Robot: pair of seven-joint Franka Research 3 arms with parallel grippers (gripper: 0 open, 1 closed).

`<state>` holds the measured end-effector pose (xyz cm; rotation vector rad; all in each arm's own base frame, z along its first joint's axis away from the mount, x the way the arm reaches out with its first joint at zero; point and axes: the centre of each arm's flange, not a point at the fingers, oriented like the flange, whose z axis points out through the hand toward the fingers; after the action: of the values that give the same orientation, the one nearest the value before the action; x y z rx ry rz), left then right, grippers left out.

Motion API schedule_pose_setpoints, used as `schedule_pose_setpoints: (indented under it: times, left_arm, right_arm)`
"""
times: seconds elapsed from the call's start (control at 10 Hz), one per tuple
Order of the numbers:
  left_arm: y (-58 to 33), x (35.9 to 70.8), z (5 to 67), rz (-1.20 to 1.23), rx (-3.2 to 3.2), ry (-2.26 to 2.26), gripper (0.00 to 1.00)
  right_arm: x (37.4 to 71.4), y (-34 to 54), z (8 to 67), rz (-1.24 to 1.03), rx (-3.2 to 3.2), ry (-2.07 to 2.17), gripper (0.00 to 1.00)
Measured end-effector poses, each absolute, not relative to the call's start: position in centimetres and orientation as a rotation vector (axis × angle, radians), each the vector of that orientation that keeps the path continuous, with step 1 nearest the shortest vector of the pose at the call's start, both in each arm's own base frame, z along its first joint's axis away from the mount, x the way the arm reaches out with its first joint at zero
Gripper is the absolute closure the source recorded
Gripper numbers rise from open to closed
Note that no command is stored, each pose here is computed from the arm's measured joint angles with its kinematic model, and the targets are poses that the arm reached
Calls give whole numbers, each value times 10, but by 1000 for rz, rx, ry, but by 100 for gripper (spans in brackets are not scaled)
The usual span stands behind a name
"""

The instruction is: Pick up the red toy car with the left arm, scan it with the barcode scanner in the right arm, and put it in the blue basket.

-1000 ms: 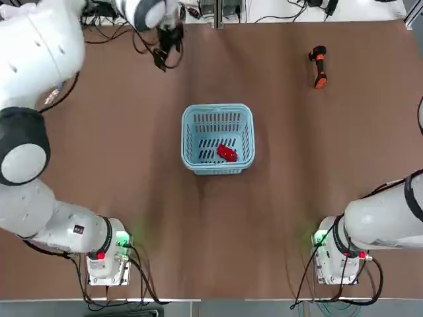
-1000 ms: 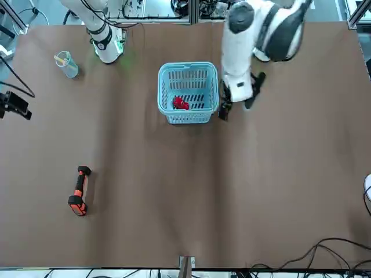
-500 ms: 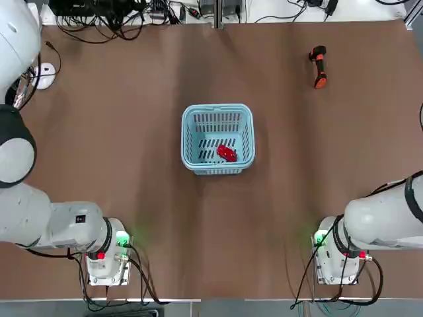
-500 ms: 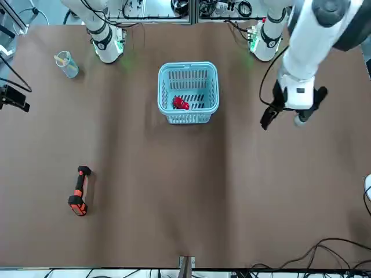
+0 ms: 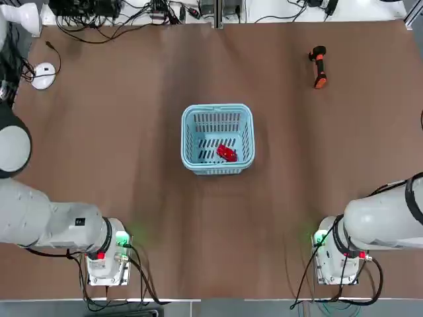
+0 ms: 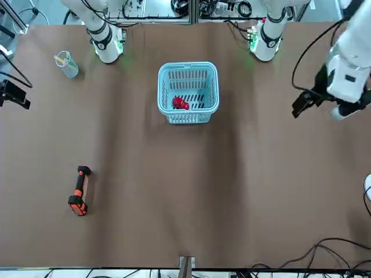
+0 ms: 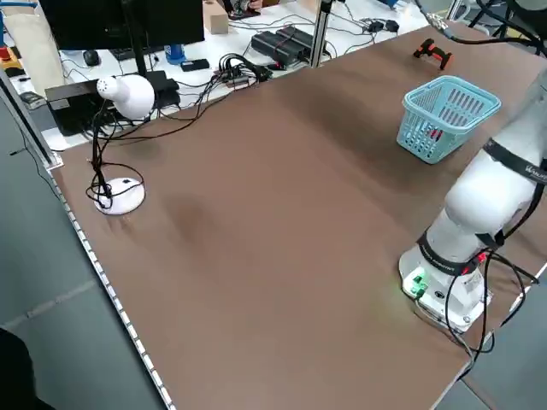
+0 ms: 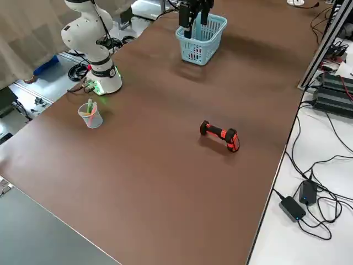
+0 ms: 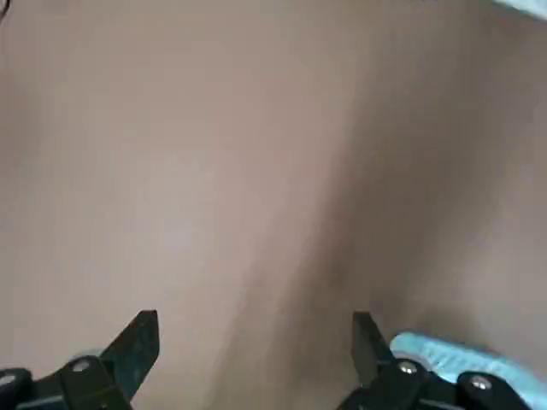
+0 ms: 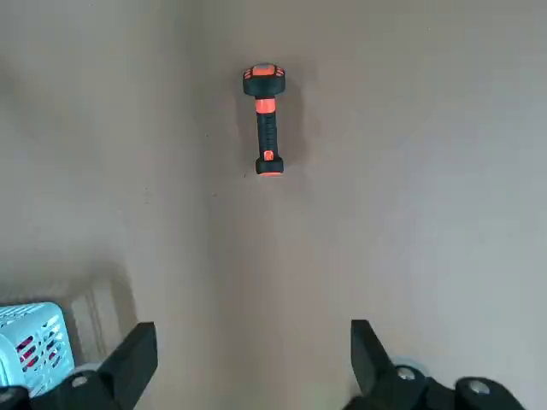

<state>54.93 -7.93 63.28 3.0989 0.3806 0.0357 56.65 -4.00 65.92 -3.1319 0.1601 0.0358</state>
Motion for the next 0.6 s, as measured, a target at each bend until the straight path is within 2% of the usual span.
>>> schedule_pose_setpoints:
  times: [0.6]
  left_arm:
    - [-26,537,655,23,3135,-46,1]
  right_arm:
    - [559,-42,644,81,-3137,180,0]
